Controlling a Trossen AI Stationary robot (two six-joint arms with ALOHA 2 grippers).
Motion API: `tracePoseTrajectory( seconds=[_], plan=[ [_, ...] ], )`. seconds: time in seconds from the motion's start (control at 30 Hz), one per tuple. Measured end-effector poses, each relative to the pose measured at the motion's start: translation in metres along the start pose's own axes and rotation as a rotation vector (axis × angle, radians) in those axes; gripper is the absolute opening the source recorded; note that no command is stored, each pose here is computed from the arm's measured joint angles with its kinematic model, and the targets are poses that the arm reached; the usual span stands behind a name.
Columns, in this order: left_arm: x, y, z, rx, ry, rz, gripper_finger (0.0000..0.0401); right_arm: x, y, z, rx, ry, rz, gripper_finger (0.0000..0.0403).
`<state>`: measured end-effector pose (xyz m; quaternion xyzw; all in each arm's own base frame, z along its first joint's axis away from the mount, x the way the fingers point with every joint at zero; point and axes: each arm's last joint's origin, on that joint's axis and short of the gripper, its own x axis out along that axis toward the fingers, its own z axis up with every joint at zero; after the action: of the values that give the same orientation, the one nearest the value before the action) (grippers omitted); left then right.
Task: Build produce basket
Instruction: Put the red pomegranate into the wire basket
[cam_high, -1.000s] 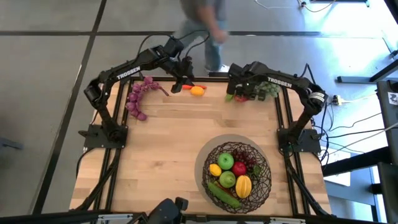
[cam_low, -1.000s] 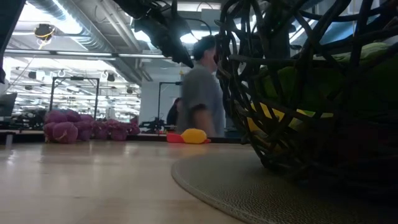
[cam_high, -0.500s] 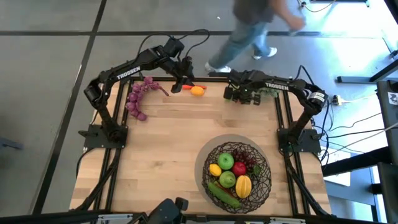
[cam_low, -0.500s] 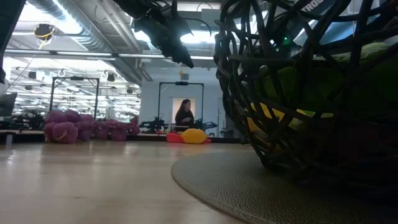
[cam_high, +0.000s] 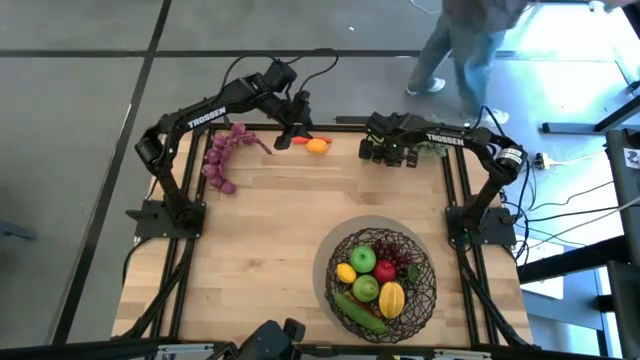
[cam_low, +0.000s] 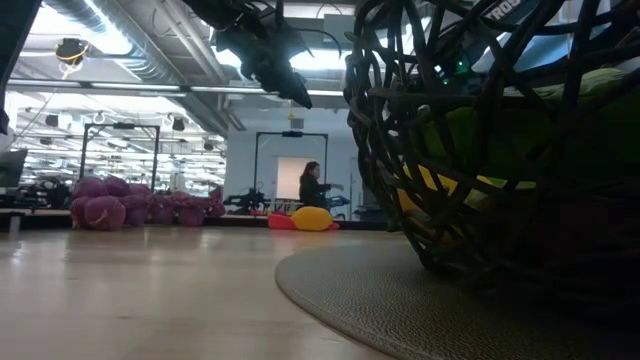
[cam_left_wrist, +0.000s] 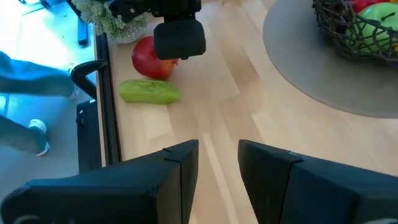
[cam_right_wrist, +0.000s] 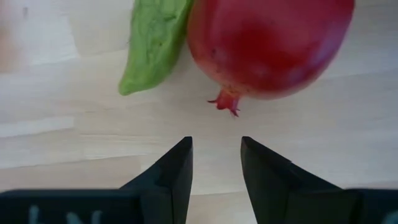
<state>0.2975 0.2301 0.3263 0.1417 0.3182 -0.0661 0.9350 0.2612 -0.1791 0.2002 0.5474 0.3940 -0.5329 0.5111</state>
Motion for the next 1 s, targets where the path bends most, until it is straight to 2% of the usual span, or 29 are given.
tracePoseTrajectory(
  seconds=[0.17, 0.33, 0.6, 1.0],
  plan=[
    [0.0001, -0.0002, 0.0001, -0.003, -0.003, -0.003, 0.0103, 0.0, 0.001, -0.0001, -0.008, 0.011, 0.015, 0.0129],
    [0.0006, -0.0008, 0.0008, -0.012, -0.004, -0.006, 0.0103, 0.0, 0.0009, -0.0006, -0.081, 0.02, 0.017, 0.0129],
    [0.0005, -0.0008, 0.0007, 0.023, -0.004, -0.006, 0.0103, -0.0001, 0.0013, -0.0027, 0.087, -0.043, -0.016, 0.0129],
    [0.0003, -0.0029, 0.0028, 0.018, -0.08, -0.08, 0.0103, -0.0004, 0.0006, -0.0021, 0.125, -0.102, -0.041, 0.0129]
  ],
)
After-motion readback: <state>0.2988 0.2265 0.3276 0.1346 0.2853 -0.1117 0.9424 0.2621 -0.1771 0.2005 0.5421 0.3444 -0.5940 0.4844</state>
